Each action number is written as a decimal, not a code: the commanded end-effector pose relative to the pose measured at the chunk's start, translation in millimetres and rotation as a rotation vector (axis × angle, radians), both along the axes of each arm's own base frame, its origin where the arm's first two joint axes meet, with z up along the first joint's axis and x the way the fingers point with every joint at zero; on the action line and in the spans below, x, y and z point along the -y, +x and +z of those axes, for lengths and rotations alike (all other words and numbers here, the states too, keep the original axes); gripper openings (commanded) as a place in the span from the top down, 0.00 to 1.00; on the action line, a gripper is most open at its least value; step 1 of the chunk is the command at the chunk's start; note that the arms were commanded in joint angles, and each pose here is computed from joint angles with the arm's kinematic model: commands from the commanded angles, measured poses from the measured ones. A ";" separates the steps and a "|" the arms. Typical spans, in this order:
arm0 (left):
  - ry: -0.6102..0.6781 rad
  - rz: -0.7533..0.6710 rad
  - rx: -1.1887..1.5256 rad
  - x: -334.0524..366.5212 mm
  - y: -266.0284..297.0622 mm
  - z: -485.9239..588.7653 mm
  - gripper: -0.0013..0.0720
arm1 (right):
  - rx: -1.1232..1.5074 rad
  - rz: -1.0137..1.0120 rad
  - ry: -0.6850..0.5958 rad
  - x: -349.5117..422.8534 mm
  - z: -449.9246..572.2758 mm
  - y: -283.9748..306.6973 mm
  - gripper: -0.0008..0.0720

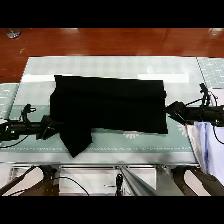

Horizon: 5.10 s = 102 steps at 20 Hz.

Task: Fold the shirts.

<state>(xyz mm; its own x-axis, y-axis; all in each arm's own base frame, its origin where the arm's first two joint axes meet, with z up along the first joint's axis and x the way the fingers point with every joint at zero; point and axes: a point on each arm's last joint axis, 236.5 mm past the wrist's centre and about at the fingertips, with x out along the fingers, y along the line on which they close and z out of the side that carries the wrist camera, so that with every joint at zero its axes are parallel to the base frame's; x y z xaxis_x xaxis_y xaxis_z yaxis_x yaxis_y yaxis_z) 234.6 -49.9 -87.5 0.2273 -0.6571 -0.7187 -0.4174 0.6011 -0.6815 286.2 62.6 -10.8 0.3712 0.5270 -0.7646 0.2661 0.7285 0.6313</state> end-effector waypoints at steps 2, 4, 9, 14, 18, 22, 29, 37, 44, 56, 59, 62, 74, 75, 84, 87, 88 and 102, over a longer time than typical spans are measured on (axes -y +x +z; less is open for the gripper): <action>0.026 -0.048 0.032 16.9 5.4 -4.3 0.03 | 0.019 -0.020 0.011 1.4 4.3 5.2 0.14; 0.027 -0.073 0.035 21.7 3.8 -4.5 0.05 | 0.036 -0.077 0.000 21.9 11.3 12.6 0.14; 0.031 -0.097 0.033 23.5 0.8 -4.4 0.95 | -0.127 -0.223 -0.105 101.5 -8.9 -28.2 0.14; 0.035 -0.094 0.036 22.2 2.1 -4.3 0.95 | -0.379 -0.134 -0.035 55.2 -63.2 -93.5 0.14; 0.035 -0.092 0.044 21.5 5.2 -2.0 0.95 | -0.343 -0.053 -0.075 32.3 -72.5 -86.1 0.14; 0.036 -0.093 0.045 21.3 5.5 -1.9 0.95 | -0.329 -0.065 -0.003 13.3 -79.3 -60.7 0.14; 0.035 -0.103 0.064 20.0 11.8 5.7 0.95 | -0.300 -0.015 0.007 -7.6 -84.6 -18.0 0.17; 0.045 -0.144 0.157 12.4 41.3 42.2 0.95 | -0.195 0.164 -0.043 -2.2 -47.9 6.2 0.96; 0.090 -0.074 0.237 -14.3 126.1 88.6 0.95 | 0.035 -0.003 -0.121 27.5 10.6 93.9 0.96; 0.048 -0.096 0.177 -7.1 272.6 59.8 0.95 | 0.033 -0.049 0.002 31.9 -22.2 199.3 0.96; 0.048 -0.098 0.178 -10.2 288.2 45.7 0.95 | 0.035 -0.063 0.039 30.9 -30.4 219.1 0.96; 0.066 -0.088 0.202 -11.7 298.4 36.8 0.87 | 0.035 -0.070 0.113 19.6 -37.7 228.3 0.62; 0.546 0.049 0.320 -166.3 271.3 161.1 0.02 | -0.219 -0.024 0.002 126.9 -55.3 139.3 0.13; 0.548 0.045 0.393 -147.9 276.0 175.2 0.02 | -0.209 -0.014 0.011 116.6 -62.2 142.9 0.13; 0.323 -0.284 0.516 72.8 230.4 165.1 0.02 | -0.154 0.128 0.145 11.2 -88.8 172.9 0.17; 0.280 -0.390 0.501 123.5 213.0 152.7 0.02 | -0.163 0.159 0.160 2.2 -84.6 167.7 0.96; 0.271 -0.423 0.500 138.2 207.7 149.5 0.02 | -0.165 0.199 0.166 0.2 -77.9 160.3 0.96; 0.184 -0.627 0.472 330.8 145.4 78.1 0.95 | 0.263 0.225 -0.279 18.9 136.0 18.8 0.96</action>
<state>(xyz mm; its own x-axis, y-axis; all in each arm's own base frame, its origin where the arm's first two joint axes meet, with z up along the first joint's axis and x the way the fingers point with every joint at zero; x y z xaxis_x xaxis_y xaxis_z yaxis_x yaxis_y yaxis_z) 399.5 -338.5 10.4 0.2060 -0.6343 -0.7451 0.3426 0.7600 -0.5522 335.8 36.7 95.1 0.3859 0.4322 -0.8151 -0.0579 0.8931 0.4461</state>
